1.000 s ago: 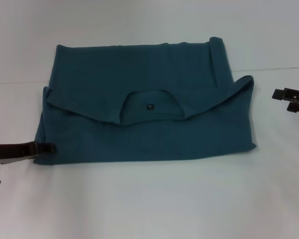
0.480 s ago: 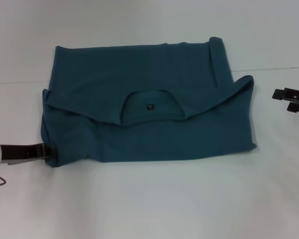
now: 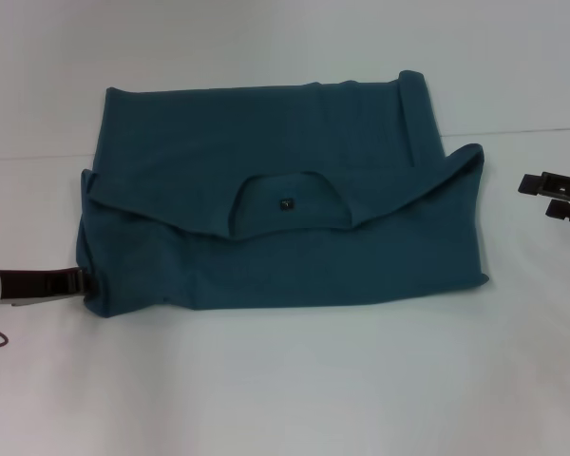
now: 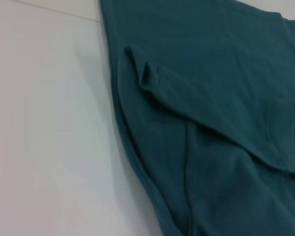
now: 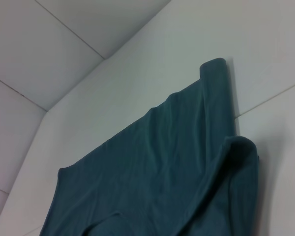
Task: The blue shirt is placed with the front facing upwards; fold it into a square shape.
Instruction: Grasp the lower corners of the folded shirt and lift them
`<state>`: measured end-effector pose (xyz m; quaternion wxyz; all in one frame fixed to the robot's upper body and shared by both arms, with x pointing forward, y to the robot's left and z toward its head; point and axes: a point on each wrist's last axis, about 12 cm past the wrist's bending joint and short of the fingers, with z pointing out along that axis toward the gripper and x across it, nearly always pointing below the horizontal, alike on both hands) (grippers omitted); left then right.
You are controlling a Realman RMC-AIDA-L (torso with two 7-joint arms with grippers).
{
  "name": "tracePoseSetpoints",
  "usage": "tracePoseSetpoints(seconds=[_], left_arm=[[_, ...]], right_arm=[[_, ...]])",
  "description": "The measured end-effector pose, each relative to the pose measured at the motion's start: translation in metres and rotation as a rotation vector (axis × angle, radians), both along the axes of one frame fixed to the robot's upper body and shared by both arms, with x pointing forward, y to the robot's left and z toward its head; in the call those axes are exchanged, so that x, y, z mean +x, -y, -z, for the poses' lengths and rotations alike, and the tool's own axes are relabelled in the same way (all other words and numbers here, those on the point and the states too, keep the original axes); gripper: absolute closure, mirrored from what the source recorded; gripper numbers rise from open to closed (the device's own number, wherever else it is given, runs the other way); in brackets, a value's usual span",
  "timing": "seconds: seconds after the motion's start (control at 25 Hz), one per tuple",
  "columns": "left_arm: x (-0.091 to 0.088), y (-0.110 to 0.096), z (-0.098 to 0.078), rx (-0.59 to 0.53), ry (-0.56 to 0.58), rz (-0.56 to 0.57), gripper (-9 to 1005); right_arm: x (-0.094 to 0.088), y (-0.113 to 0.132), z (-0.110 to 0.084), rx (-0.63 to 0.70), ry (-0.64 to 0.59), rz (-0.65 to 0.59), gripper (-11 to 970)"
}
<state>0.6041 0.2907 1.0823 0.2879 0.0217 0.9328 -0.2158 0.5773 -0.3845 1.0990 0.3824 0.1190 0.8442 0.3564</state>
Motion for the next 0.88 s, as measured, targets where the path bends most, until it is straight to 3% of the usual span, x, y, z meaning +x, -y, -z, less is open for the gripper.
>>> tracePoseSetpoints(seconds=[0.56, 0.88], left_arm=[[-0.002, -0.005, -0.007, 0.006, 0.02, 0.007, 968], [-0.006, -0.009, -0.019, -0.011, 0.042, 0.025, 968]], right_arm=[[-0.003, 0.0, 0.001, 0.014, -0.004, -0.006, 122], [-0.008, 0.005, -0.002, 0.02, -0.007, -0.024, 122]])
